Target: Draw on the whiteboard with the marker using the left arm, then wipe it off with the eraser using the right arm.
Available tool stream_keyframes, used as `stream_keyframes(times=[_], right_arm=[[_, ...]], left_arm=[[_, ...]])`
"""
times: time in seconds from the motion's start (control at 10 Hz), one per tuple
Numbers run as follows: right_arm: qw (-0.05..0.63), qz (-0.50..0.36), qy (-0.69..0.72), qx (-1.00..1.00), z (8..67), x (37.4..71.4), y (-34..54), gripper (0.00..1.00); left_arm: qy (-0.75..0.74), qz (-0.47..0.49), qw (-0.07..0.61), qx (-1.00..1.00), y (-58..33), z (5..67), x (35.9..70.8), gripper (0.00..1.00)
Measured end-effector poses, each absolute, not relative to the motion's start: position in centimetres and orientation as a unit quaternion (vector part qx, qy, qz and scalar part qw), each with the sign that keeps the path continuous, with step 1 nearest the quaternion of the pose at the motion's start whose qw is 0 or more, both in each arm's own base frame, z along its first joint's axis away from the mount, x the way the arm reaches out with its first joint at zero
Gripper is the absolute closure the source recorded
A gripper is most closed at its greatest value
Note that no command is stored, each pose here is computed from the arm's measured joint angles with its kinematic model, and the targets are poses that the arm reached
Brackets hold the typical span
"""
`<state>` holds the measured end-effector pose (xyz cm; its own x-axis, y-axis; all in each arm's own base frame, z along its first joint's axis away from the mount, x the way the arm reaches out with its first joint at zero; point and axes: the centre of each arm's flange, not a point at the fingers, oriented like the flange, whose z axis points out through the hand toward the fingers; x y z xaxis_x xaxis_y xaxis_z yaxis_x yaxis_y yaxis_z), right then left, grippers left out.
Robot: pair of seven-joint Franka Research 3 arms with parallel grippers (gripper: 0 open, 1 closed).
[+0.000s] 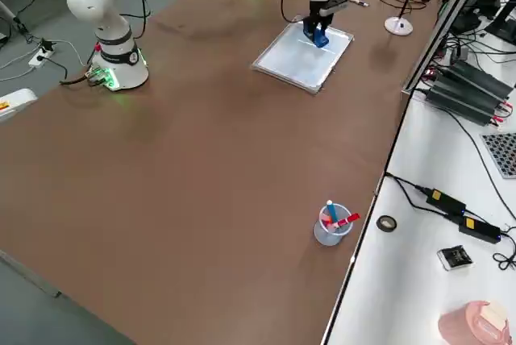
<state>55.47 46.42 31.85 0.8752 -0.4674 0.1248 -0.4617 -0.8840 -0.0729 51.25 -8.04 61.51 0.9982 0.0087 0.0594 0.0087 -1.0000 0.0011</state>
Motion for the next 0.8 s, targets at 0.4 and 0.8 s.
stream_keyframes(times=[0.4,0.8], right_arm=[[0.002,-0.062,0.184,-0.981,35.6,55.7,39.2,0.44],[-0.030,-0.048,0.118,-0.991,34.7,58.0,30.0,0.44]], left_arm=[[0.006,0.030,0.000,1.000,-8.0,61.5,51.3,0.00],[0.006,0.030,0.000,1.000,-8.2,61.5,51.2,0.00]])
